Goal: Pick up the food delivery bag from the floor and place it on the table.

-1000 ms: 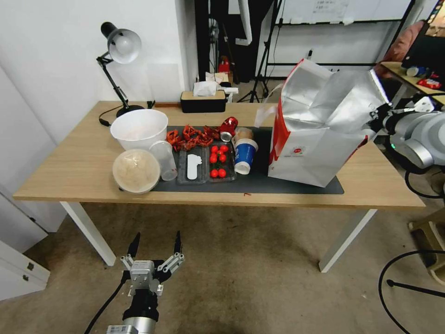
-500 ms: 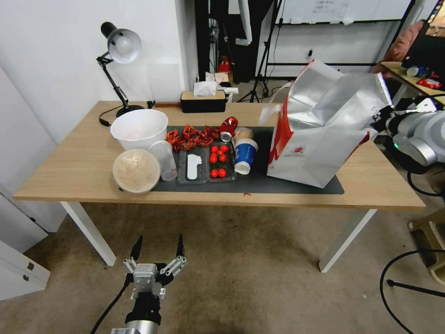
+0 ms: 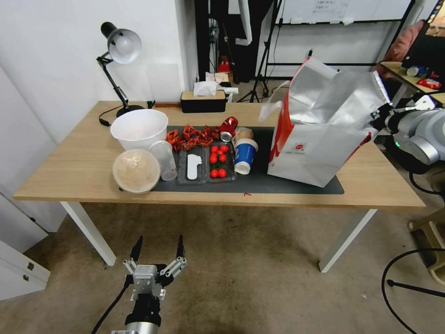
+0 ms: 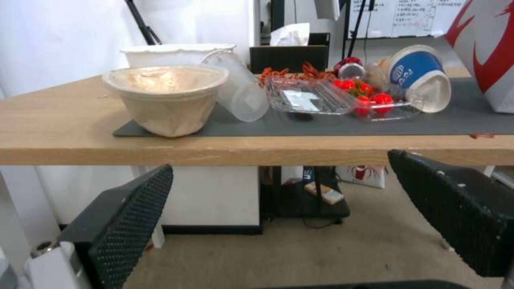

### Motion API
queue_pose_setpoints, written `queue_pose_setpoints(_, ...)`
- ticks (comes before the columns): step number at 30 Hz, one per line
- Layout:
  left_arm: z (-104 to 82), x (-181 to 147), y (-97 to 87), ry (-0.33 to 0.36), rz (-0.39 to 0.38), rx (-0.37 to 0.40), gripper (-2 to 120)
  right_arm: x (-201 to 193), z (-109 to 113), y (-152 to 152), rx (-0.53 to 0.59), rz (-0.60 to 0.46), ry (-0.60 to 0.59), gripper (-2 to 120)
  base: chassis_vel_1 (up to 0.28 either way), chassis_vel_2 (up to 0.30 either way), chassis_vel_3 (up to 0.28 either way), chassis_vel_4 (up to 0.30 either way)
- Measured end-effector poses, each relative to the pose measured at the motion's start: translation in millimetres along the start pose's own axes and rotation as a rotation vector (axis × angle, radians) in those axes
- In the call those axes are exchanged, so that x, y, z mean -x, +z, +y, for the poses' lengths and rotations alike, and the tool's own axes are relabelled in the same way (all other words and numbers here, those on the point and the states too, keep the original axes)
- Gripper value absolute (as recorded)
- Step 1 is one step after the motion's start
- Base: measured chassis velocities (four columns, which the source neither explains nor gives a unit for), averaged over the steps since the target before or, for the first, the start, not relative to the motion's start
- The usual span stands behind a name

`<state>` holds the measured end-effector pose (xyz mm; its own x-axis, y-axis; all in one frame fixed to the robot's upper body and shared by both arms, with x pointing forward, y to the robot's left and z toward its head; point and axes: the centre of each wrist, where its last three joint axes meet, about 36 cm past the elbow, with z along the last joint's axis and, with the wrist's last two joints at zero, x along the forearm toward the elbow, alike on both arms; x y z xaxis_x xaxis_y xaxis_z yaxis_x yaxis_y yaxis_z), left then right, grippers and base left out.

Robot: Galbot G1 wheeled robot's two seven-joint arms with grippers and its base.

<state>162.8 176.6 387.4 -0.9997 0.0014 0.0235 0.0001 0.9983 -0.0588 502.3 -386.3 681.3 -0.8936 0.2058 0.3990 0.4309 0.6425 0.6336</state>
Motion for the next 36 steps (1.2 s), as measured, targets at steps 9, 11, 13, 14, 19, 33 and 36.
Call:
queue_pose_setpoints(9, -0.3, -3, 0.4, 0.0, -0.003, 0.001, 100, -2, 5, -4, -0.009, -0.012, 0.007, 48, 0.0, 0.0, 0.0, 0.0)
queue_pose_setpoints(11, -0.5, -4, 0.6, 0.001, -0.004, 0.001, 100, -3, 6, -4, -0.011, -0.014, 0.004, 57, 0.0, 0.0, 0.0, 0.0)
queue_pose_setpoints(13, -0.5, -4, 0.7, 0.001, -0.004, 0.001, 100, -4, 6, -4, -0.012, -0.015, 0.002, 62, 0.0, 0.0, 0.0, 0.0)
queue_pose_setpoints(14, -0.6, -5, 0.7, 0.001, -0.005, 0.001, 100, -4, 6, -5, -0.013, -0.016, 0.001, 67, 0.0, 0.0, 0.0, 0.0)
queue_pose_setpoints(19, -1.0, -7, 0.7, 0.001, -0.005, 0.002, 100, -6, 7, -6, -0.017, -0.02, -0.004, 85, 0.0, 0.0, 0.0, 0.0)
queue_pose_setpoints(33, -2.9, -7, -1.4, -0.002, -0.009, 0.001, 100, -26, 7, 6, -0.101, -0.147, -0.094, 100, 0.0, 0.0, 0.0, 0.0)
queue_pose_setpoints(36, -2.5, -6, -4.4, -0.007, -0.019, -0.003, 100, -39, -1, 22, -0.229, -0.286, -0.203, 100, 0.0, 0.0, 0.0, 0.0)
